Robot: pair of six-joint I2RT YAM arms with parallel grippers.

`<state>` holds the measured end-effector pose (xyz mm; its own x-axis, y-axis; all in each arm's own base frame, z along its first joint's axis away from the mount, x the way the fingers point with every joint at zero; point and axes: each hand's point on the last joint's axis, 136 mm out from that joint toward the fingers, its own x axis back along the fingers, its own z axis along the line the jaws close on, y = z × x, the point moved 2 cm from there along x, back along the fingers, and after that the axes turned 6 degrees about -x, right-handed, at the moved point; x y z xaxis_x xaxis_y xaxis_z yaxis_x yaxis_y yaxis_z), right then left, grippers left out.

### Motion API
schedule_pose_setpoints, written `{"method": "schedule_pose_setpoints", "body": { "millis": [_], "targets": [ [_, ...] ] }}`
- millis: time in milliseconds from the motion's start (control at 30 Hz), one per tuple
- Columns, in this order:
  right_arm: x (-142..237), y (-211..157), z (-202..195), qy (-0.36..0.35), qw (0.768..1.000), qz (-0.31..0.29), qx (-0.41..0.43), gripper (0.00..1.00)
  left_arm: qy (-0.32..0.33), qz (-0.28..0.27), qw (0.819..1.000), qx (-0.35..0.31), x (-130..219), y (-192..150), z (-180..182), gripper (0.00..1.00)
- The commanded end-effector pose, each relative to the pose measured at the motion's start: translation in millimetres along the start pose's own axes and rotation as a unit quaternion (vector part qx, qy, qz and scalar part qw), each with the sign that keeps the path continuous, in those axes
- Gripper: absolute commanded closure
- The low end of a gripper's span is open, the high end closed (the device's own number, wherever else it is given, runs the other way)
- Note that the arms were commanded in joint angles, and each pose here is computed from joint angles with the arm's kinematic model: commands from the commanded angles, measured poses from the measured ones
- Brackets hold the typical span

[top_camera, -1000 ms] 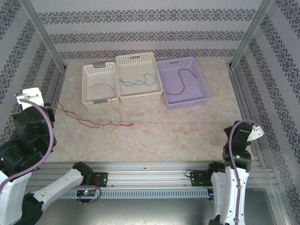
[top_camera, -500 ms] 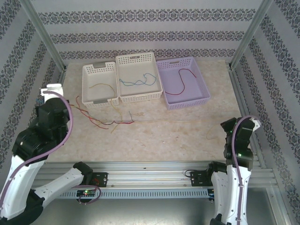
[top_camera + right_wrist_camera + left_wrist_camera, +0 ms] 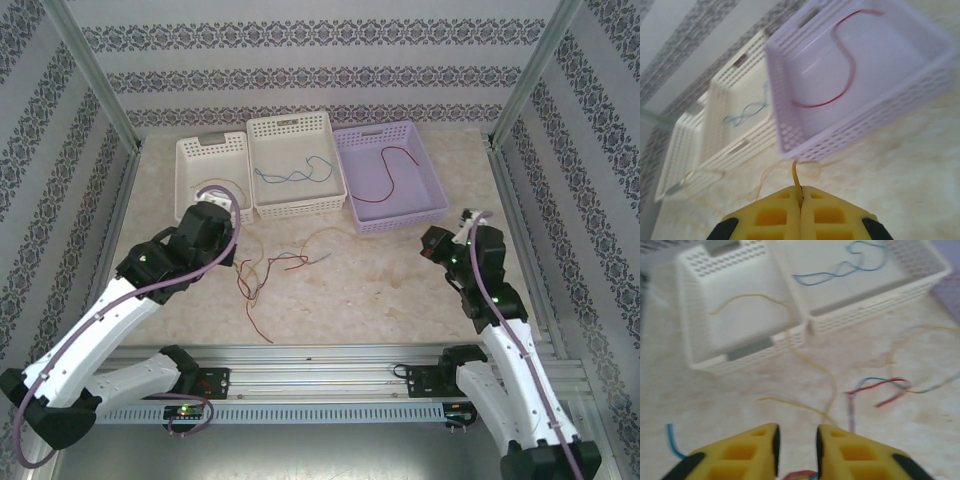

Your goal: Untangle the cables

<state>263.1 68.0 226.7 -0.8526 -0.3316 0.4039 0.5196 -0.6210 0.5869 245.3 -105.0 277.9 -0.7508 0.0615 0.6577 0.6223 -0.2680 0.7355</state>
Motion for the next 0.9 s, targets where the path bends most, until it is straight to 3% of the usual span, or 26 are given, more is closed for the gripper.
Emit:
{"method": "schedule_pose_setpoints", "body": {
  "millis": [0, 300, 367, 400, 633, 733, 867],
  "targets": [
    [-7, -4, 44, 0.093, 0.994, 0.007, 0.047, 1.00, -0.112, -0.033, 0.993, 0.027, -10, 16, -51, 0.63],
    [-14, -34, 115, 0.250, 0.962, 0.087, 0.072, 1.00, -0.282, -0.063, 0.957, 0.016, -21, 38, -129, 0.18],
    [-11, -39, 125, 0.269, 0.954, 0.097, 0.083, 1.00, -0.300, -0.066, 0.952, 0.013, -22, 44, -138, 0.03],
    [-11, -40, 127, 0.270, 0.954, 0.099, 0.088, 1.00, -0.304, -0.065, 0.951, 0.011, -23, 46, -141, 0.00],
    [2, -54, 151, 0.330, 0.929, 0.120, 0.116, 1.00, -0.285, -0.070, 0.955, 0.034, -31, 60, -141, 0.00],
    [6, -61, 159, 0.347, 0.920, 0.130, 0.130, 1.00, -0.302, -0.069, 0.949, 0.054, -31, 66, -147, 0.00],
    [10, -64, 164, 0.364, 0.911, 0.135, 0.135, 1.00, -0.407, -0.101, 0.907, 0.049, -7, 80, -172, 0.00]
  ]
}}
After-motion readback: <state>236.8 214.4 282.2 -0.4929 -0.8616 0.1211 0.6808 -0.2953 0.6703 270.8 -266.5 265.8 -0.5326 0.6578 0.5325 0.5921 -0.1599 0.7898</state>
